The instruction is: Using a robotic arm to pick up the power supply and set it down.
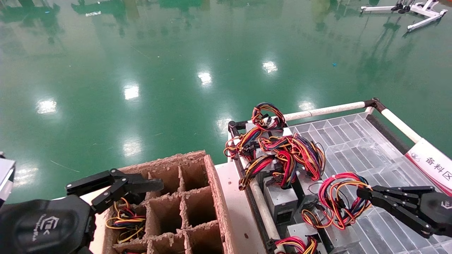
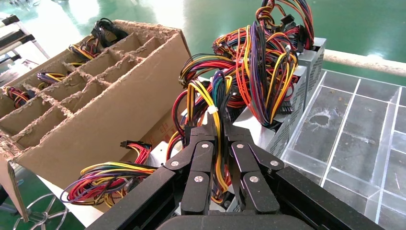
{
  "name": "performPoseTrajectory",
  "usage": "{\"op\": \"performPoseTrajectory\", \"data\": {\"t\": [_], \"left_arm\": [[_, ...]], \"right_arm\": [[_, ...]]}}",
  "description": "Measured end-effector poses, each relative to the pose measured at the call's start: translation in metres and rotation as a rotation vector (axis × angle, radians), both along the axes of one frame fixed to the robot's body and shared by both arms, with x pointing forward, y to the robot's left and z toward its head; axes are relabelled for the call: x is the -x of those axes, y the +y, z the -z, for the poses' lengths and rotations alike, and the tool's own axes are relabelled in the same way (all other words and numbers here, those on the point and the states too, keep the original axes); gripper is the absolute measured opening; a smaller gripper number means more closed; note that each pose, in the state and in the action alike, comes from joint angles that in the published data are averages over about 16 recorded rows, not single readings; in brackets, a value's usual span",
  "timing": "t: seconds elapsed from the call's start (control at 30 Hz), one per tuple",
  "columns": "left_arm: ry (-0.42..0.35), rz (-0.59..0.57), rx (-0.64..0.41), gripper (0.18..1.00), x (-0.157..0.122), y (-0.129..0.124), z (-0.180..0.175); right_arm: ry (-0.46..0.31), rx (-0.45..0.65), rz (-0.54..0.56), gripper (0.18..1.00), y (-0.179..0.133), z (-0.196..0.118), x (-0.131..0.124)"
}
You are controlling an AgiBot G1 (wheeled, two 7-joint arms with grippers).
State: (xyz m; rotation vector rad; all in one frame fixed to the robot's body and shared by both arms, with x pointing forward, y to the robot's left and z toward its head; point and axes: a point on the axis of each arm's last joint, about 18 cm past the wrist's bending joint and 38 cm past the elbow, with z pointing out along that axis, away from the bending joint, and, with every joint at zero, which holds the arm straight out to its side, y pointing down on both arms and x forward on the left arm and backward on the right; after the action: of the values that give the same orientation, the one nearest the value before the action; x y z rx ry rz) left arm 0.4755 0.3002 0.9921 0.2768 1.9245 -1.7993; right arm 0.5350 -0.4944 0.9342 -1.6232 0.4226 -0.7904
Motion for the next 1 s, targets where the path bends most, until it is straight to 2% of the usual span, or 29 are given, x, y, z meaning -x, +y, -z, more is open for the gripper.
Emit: {"op": "performPoseTrajectory", "data": {"t": [0.37,0.57,1.0], "left_arm": [[0.000,0.000,0.000,1.000,0.000,0.000,0.000],[0.000,0.000,0.000,1.000,0.000,0.000,0.000],[0.000,-0.001,0.001,1.000,0.000,0.000,0.000]], "right_arm": [[-0.006,-0.007,-0.009,0.273,0.002,-0.003,0.001],[-0.022,-0.039,-0.039,0.358,0.009,-0.011,0.003],[-0.051,-0.113,-0.124,0.640,0.030,-0.027,0.007]]}}
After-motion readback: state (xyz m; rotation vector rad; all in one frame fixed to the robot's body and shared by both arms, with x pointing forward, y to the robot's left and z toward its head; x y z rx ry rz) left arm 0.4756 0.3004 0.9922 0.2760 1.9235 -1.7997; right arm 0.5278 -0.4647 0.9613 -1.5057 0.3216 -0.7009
